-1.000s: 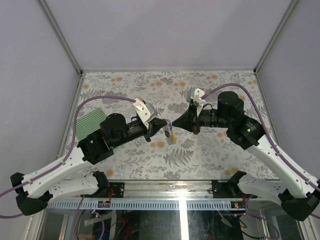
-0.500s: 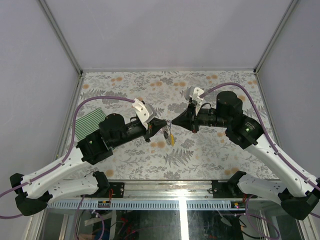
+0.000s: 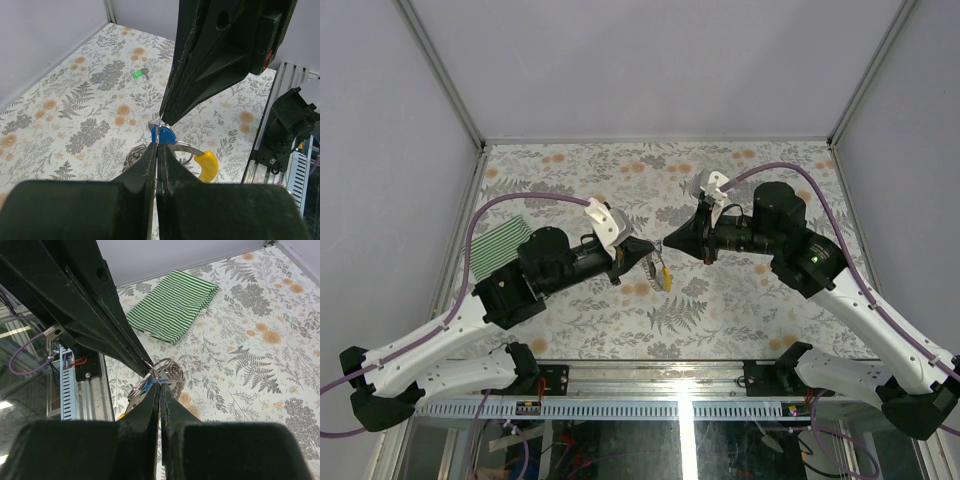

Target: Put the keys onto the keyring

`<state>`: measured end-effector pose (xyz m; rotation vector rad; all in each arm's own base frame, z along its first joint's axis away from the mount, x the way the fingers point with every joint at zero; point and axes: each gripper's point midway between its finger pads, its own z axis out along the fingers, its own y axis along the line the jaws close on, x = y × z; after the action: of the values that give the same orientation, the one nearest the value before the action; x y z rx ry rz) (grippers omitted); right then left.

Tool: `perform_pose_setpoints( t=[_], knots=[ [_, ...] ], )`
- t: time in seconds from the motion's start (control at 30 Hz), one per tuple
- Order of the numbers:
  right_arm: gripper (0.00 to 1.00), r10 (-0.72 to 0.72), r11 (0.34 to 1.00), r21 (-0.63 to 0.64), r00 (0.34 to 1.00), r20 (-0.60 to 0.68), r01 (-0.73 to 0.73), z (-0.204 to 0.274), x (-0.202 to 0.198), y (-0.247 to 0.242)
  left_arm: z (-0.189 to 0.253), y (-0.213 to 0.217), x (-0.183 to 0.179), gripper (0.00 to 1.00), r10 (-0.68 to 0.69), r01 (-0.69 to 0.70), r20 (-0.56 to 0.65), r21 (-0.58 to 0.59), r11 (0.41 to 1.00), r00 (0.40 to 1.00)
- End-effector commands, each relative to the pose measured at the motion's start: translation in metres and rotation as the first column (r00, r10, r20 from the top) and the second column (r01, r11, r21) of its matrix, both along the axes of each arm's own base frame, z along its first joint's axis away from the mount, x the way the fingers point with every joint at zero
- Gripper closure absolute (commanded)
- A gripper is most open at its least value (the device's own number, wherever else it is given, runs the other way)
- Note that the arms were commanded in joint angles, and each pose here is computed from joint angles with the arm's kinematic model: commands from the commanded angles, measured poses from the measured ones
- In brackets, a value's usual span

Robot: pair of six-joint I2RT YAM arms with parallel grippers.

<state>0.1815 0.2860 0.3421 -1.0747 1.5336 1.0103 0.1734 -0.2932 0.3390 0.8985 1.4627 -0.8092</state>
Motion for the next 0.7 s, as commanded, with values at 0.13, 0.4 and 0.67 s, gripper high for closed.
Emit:
perform_pose_setpoints(
  t=[0.13,0.4,0.67],
  knots=[
    [1.0,-0.037,0.998,0.053,0.999,0.033,0.035,0.022,0.004,0.001,0.046,-0.001,-0.006,1.0,-0.024,0.035,0.098,-0.112,0.993,0.995],
    [1.0,-0.061,0.997,0.039,0.998,0.006,0.061,0.016,0.007,-0.001,0.048,-0.001,-0.007,1.0,-0.03,0.042,0.103,-0.119,0.992,0.994],
    [1.0,-0.067,0.997,0.023,0.997,-0.026,0.068,0.008,0.008,0.0,0.048,-0.002,-0.01,1.0,-0.049,0.063,0.112,-0.123,0.99,0.992]
  ],
)
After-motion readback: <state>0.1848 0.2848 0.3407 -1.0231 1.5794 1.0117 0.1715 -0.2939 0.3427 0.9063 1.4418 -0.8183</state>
